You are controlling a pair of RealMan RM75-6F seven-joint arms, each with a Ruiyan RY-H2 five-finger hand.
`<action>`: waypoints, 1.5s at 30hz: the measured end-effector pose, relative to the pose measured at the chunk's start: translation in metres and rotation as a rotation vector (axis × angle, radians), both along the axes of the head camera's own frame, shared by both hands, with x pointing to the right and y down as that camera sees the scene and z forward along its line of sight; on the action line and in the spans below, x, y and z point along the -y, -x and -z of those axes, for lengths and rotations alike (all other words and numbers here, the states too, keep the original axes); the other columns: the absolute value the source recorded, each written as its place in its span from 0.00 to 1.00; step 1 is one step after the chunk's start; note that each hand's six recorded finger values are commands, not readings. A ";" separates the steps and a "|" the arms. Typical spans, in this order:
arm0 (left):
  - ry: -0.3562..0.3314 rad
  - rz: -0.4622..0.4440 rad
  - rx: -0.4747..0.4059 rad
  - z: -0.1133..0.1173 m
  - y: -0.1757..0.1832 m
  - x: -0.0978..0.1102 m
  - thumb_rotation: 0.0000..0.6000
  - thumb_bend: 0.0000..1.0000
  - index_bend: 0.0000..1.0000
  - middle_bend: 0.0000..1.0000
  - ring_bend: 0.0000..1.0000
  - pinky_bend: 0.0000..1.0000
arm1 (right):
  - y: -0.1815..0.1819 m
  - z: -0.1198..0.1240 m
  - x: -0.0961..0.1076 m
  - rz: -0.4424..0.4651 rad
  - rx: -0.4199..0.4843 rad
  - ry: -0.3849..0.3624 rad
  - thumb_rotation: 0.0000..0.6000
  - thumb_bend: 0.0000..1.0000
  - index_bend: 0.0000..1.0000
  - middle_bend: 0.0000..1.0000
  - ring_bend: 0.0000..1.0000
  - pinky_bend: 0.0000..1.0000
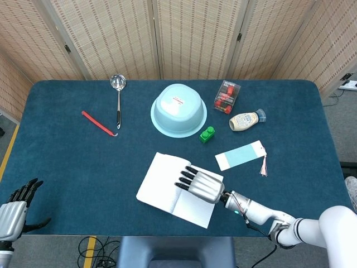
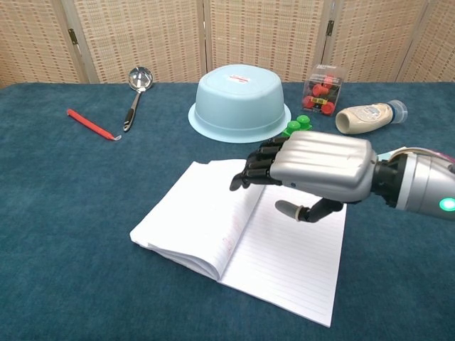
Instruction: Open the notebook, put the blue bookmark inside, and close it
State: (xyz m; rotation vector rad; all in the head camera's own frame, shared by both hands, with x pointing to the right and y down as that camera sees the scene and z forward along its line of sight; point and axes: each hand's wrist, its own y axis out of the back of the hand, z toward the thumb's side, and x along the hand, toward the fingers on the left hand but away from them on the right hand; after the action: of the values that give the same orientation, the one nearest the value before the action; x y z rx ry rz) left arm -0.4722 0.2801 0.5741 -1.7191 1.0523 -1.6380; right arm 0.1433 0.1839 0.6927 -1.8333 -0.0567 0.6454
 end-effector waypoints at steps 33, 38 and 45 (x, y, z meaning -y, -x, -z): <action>0.012 0.026 0.003 -0.003 0.010 -0.006 1.00 0.16 0.12 0.08 0.13 0.18 | 0.024 -0.033 -0.008 0.017 -0.004 0.054 1.00 0.51 0.20 0.27 0.19 0.23; 0.005 0.022 -0.001 -0.002 0.008 -0.004 1.00 0.16 0.12 0.08 0.13 0.18 | 0.014 -0.010 0.010 -0.033 0.048 0.008 1.00 0.47 0.20 0.27 0.19 0.23; 0.001 0.019 -0.003 -0.001 0.008 -0.002 1.00 0.16 0.12 0.08 0.13 0.18 | -0.032 0.015 0.036 -0.151 0.018 -0.066 1.00 0.32 0.20 0.26 0.19 0.23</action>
State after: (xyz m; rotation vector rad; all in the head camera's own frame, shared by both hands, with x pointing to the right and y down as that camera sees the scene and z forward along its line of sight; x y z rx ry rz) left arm -0.4801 0.2820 0.5752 -1.7179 1.0731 -1.6479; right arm 0.1752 0.1475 0.6778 -1.7823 -0.2274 0.7242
